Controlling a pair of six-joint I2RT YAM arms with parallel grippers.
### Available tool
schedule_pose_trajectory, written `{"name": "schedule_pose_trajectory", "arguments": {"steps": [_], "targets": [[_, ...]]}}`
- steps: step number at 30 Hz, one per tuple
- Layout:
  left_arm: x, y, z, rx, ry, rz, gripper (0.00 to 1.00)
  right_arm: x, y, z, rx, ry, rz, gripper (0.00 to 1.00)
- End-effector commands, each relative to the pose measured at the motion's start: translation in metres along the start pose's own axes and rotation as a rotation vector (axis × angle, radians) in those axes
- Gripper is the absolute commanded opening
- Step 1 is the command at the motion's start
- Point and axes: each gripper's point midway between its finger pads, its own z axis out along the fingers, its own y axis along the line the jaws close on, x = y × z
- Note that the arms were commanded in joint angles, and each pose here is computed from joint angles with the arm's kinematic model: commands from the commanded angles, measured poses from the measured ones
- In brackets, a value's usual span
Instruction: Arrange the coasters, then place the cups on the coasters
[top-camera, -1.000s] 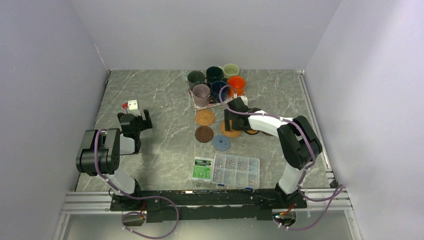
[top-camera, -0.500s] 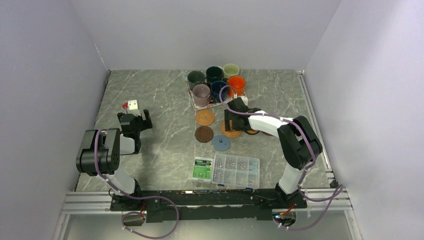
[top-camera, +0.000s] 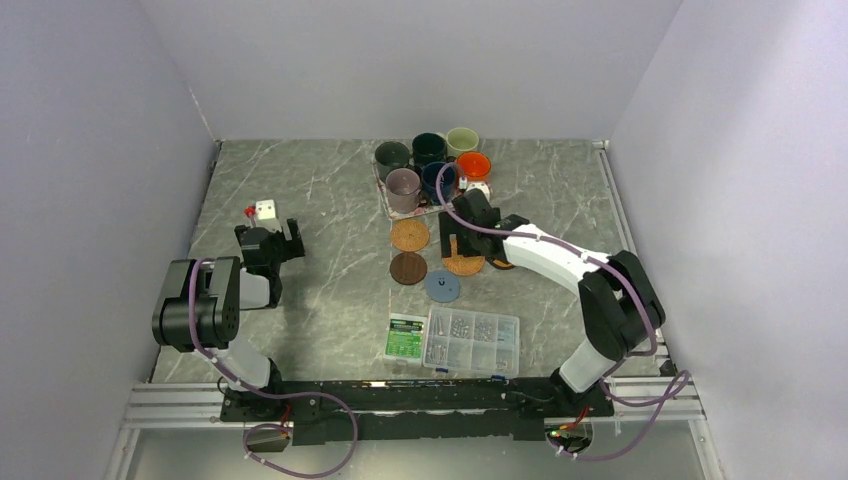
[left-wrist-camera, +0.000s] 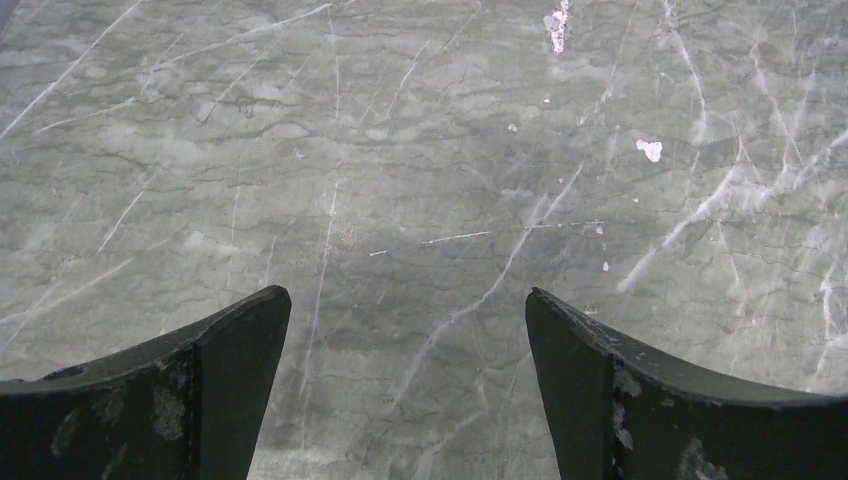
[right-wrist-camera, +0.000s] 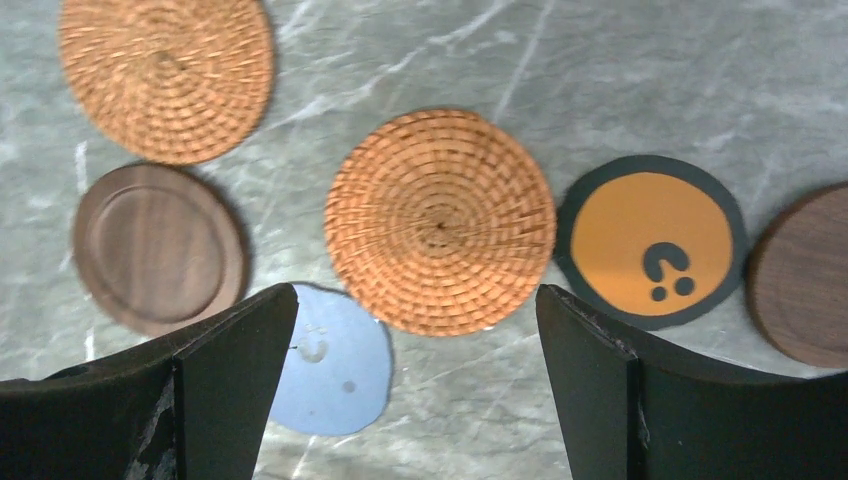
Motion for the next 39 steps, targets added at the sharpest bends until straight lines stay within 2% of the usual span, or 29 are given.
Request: {"name": "schedule_pose_trajectory", "arguments": {"steps": [1,17,30,39], "targets": [[-0.012,-0.002,0.002,0.014,-0.048,0.006,0.94,-0.002,0.026,-0.013,-0.095,-0.036,0.001,0.94],[-0.012,-0.002,0.002,0.014,-0.048,0.006,0.94,0.016,0.049,0.031,-0.064,0.043,-0.058,0.88],[-0.012,-0.002,0.002,0.014,-0.048,0.006,0.94,0.033,0.077,0.038,-0.07,0.079,-0.134,0.86],[-0.012,-0.002,0.002,0.014,-0.047,0.006,0.94,0.042,0.114,0.041,-0.115,0.09,-0.174,0.84]]}}
